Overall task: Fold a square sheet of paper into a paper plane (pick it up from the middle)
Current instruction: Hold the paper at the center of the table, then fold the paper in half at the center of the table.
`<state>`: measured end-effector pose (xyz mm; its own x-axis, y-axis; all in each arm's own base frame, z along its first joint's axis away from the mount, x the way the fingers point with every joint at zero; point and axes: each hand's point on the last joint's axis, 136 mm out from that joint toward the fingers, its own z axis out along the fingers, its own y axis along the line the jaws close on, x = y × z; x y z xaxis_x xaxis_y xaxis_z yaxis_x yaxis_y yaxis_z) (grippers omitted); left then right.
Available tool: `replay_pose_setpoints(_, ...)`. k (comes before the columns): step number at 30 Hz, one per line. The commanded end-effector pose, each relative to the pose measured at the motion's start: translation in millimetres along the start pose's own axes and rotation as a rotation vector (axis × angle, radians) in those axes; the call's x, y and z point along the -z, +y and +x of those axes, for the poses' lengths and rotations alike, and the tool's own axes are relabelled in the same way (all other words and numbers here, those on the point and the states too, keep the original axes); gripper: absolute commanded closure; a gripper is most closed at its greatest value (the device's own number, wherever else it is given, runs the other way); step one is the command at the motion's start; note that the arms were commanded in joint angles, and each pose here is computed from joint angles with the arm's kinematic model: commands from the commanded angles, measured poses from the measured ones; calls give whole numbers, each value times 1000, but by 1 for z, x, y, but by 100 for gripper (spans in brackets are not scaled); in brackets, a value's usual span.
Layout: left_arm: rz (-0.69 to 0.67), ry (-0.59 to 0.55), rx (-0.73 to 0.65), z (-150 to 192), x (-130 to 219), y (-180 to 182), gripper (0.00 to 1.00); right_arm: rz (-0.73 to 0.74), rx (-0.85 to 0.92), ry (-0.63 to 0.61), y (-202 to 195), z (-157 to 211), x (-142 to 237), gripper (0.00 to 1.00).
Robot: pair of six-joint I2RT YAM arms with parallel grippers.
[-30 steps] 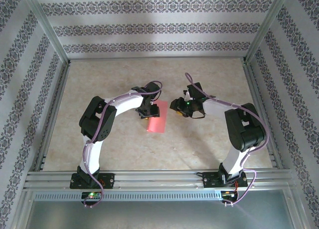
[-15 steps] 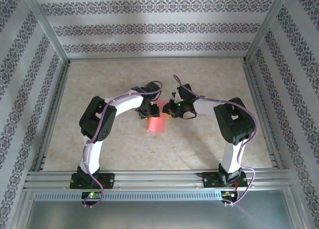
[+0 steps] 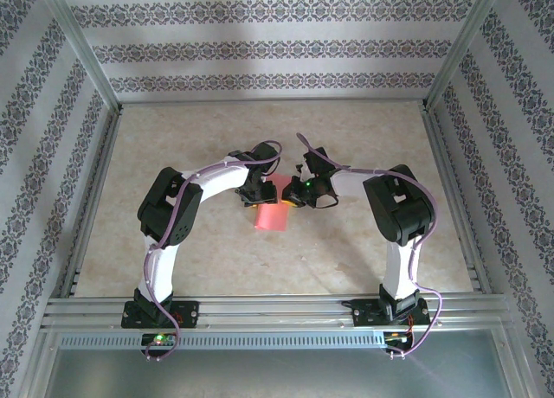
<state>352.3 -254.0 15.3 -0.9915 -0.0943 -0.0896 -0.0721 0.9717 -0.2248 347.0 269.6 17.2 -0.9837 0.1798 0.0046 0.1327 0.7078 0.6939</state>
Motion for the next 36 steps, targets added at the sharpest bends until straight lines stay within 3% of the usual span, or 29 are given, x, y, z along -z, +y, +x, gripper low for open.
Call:
replay_pose_setpoints(1,-149,195,1,55,-52,38,51,68,-6,18,-16,6,-8,89)
replay_pose_setpoints(13,-96,123,-33,31,-23,16,50,172,-23,66,-46,18,-15,91)
replay_pose_setpoints(21,44,-94,-66,-16,58,-14,49,213,-18,84,-56,22,-15,91)
replay_pose_setpoints(25,137,-115,-80,-19,67,-27,51,238,-25,89,-60,23,-14,91)
replay_pose_setpoints(31,260,-39,-113,-11,54,-48,64,257,-36,101,-62,24,-14,91)
replay_pose_setpoints(36,241,14,-76,-7,30,-31,81,255,-33,100,-60,23,-14,91)
